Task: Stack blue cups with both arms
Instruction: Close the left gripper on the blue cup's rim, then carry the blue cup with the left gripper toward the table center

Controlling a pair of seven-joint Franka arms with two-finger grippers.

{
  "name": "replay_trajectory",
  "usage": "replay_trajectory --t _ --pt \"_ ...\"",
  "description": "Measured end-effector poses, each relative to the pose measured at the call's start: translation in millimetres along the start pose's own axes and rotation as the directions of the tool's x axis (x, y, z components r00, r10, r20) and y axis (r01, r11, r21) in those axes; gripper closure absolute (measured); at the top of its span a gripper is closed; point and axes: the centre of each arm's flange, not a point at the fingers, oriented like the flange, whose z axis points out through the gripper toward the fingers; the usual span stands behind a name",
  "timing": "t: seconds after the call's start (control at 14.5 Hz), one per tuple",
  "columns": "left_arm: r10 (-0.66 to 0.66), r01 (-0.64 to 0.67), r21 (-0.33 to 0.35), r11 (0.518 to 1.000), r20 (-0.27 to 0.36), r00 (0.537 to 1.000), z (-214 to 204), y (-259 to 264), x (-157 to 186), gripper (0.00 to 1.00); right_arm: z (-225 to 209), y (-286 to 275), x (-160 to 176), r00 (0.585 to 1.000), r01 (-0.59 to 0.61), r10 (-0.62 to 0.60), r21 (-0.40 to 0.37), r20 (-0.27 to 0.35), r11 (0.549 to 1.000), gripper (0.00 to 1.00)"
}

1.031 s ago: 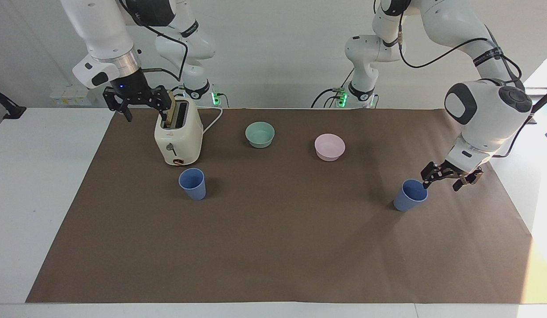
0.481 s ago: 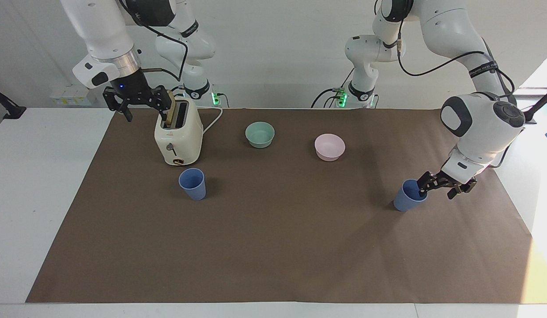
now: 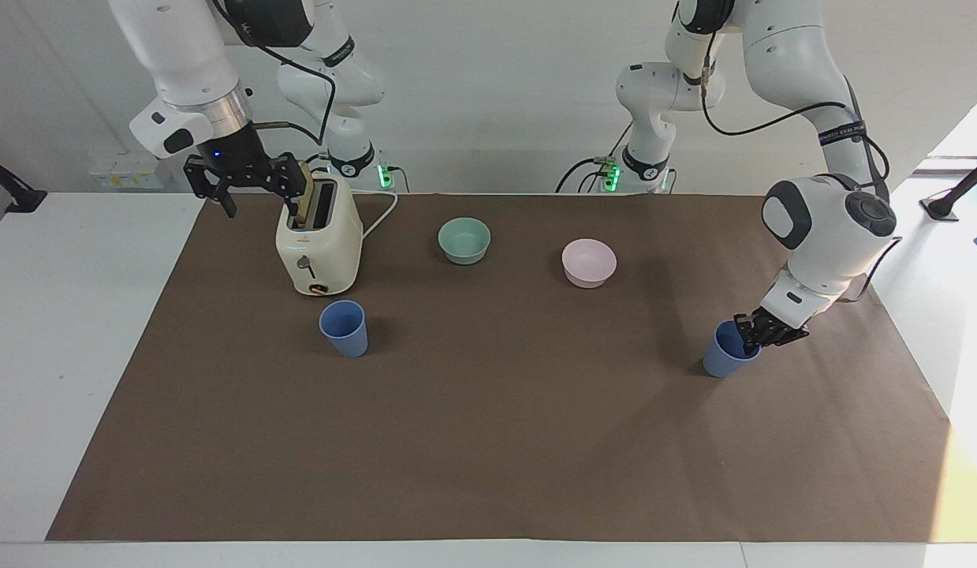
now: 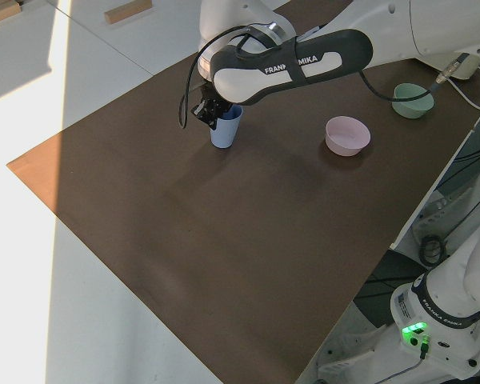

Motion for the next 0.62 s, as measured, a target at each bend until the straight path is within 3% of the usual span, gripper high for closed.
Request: replay_trajectory --t 0.34,0.62 --pt "-0.002 0.002 -0.006 1.0 -0.045 0.999 -36 27 4 0.96 0 0 0 1.0 0.0 0.0 0.0 0.0 1.0 0.0" --pt "-0.068 0.067 -0.029 0.997 -0.056 0.996 -45 105 11 0.96 0 0 0 1.0 0.0 0.0 0.0 0.0 1.0 0.0"
